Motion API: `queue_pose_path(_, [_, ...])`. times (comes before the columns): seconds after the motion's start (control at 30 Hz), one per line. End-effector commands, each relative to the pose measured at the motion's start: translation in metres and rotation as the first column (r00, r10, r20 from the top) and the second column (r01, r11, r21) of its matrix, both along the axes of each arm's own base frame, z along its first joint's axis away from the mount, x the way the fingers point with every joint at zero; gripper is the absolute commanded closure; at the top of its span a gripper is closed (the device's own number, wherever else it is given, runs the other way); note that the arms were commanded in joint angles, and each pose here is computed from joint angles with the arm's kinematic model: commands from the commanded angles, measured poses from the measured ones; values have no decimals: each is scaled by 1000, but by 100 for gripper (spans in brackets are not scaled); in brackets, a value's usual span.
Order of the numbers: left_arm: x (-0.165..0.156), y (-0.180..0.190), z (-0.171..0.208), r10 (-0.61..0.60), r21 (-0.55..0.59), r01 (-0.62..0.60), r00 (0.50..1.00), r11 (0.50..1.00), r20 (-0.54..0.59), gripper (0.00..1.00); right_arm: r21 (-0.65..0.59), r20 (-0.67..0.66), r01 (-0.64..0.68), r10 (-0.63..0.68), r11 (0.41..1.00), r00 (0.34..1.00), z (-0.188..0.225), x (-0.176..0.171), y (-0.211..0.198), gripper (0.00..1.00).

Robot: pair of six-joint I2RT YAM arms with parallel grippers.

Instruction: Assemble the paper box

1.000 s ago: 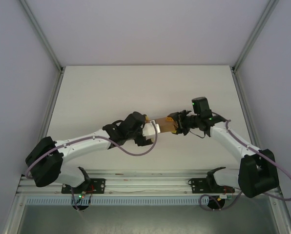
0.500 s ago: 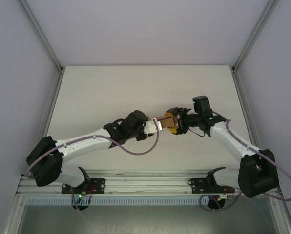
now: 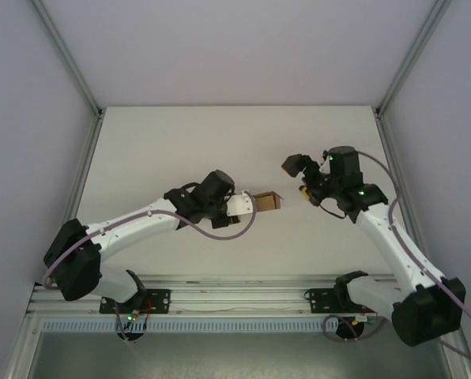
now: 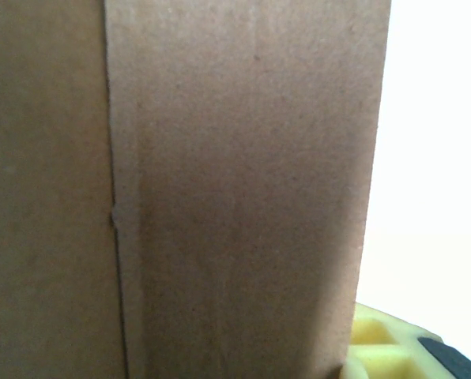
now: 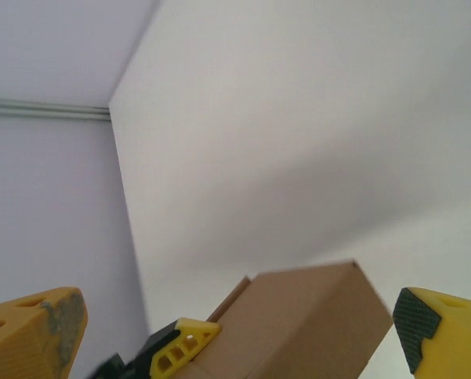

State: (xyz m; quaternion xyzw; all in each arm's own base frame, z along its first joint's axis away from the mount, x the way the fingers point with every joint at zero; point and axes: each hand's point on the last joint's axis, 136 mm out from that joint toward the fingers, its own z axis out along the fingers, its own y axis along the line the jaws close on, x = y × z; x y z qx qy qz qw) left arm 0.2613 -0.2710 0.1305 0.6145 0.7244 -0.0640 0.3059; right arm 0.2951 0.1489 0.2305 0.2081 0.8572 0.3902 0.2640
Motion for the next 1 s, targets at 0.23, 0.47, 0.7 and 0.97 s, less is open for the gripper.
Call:
queue_pose_path(0.23, [-20,16,-31,-55,91,94,930,991,-363,65,-548,188,-322,489,772,852,-5,-19,-5,6])
queue_pose_path(0.47, [-12,14,-49,-22,164,105,896,981,-443,65,-702,48,-502,736,506,675,-45,-21,20,12])
queue_pose_path(0.7, [-9,10,-58,-6,196,116,873,974,-488,63,-653,20,-590,790,474,613,-61,-15,45,25])
queue_pose_path(0.97, [-6,7,-59,1,195,111,867,974,-498,62,-605,-35,-656,808,451,588,-74,-18,52,61])
